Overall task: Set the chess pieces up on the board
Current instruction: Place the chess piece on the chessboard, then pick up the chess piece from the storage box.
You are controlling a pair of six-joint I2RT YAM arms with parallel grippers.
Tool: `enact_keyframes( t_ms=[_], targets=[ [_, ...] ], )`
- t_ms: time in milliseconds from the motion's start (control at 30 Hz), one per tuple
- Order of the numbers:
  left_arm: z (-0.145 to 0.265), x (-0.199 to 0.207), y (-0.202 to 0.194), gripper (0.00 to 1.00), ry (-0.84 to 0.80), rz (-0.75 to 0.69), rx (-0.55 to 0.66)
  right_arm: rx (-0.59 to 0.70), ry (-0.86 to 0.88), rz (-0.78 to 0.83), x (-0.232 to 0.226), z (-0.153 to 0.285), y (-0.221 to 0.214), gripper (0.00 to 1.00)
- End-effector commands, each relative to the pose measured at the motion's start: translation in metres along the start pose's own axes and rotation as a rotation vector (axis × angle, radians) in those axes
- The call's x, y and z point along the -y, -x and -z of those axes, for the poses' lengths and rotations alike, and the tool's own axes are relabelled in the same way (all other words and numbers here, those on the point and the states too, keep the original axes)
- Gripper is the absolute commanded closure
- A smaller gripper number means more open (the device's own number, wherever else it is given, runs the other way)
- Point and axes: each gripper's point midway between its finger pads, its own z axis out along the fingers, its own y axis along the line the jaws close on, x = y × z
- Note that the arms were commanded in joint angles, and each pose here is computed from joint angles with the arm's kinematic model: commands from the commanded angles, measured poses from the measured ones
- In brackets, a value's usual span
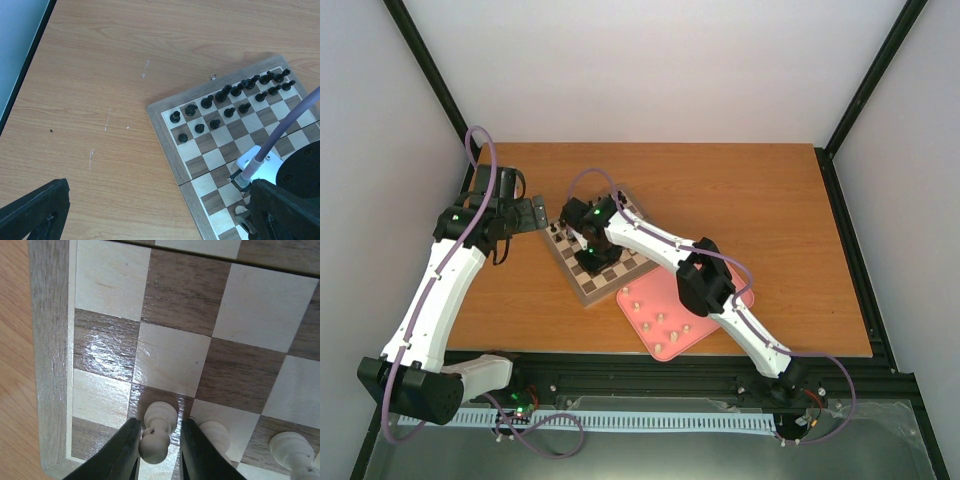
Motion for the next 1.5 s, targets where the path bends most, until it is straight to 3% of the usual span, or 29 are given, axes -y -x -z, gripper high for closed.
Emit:
enact_keyframes(
  t_ms=[0,433,667,1033,1467],
  targets=[
    [0.001,-0.002,0.005,0.00,0.005,0.006,0.019,0.043,0.007,0.018,-0.004,0.023,0.004,0.75],
    [-0.001,-0.001,0.005,0.00,0.003,0.006,0.010,0.128,0.062,0.049,-0.022,0.099,-0.005,0.67],
    [-0.002,-0.001,0.004,0.00,0.006,0.002,0.008,0.150,-0.017,-0.035,-0.001,0.144,-0.045,0.62],
    [-0.006,0.001,0.003,0.00,0.001,0.002,-0.007,-0.024,-0.119,-0.250,0.059,0.117,-0.166,0.60],
    [-0.011,0.003,-0.002,0.00,-0.007,-0.001,-0.027,-0.142,-0.125,-0.338,0.071,0.078,-0.247,0.61]
  ],
)
